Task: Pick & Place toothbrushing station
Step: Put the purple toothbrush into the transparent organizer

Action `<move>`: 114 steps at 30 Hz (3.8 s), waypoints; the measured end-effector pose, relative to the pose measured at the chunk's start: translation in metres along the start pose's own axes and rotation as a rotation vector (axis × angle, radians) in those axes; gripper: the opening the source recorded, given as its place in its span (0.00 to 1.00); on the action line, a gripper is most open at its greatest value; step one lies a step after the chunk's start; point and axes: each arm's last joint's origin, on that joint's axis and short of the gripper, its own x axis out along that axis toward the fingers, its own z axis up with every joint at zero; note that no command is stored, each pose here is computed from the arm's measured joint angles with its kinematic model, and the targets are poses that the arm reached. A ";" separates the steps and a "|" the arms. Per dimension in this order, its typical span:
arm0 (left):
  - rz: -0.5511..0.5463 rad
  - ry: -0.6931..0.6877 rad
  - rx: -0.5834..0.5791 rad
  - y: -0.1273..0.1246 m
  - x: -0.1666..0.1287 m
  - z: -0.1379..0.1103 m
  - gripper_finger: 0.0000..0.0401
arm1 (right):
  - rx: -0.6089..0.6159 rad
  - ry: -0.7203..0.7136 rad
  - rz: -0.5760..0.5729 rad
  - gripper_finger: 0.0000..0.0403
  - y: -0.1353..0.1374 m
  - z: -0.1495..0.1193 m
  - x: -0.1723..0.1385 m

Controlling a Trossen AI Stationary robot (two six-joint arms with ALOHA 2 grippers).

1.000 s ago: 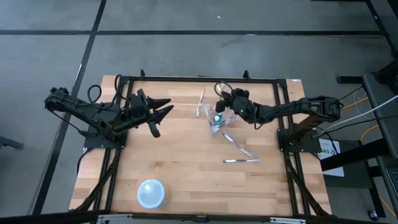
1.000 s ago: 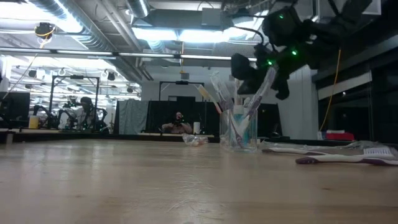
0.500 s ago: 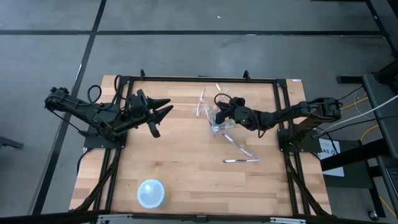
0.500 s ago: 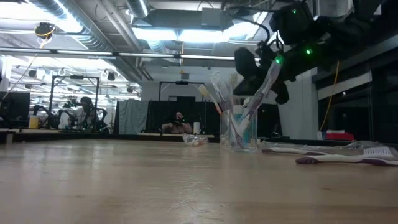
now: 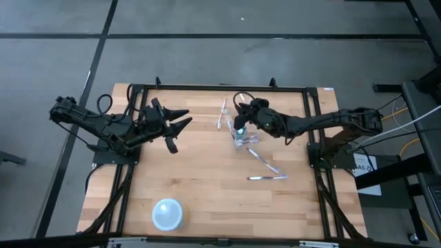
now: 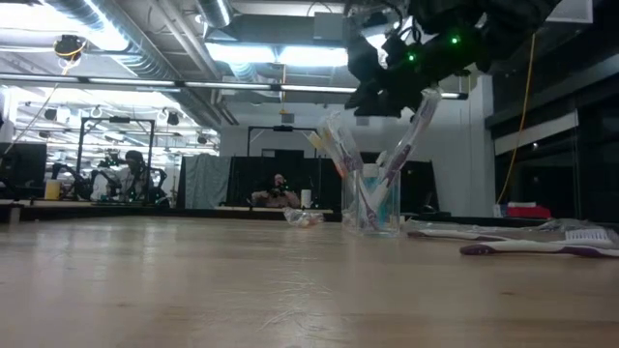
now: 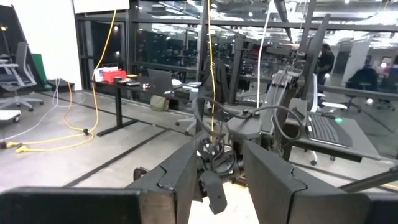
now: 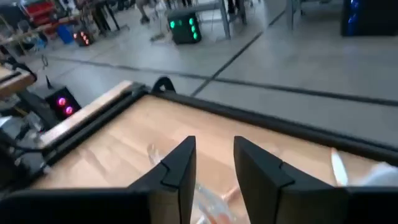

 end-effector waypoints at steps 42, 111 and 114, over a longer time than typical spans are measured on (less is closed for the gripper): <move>-0.037 -0.068 0.076 0.021 -0.022 0.022 0.32 | 0.723 1.032 -0.647 0.17 0.020 -0.124 -0.181; -0.048 -0.183 -0.075 0.022 -0.024 0.036 0.32 | 0.539 0.347 -0.913 0.17 -0.085 -0.102 -0.037; -0.031 -0.181 -0.076 0.022 -0.024 0.036 0.32 | 0.542 0.395 -0.826 0.17 -0.089 -0.095 -0.019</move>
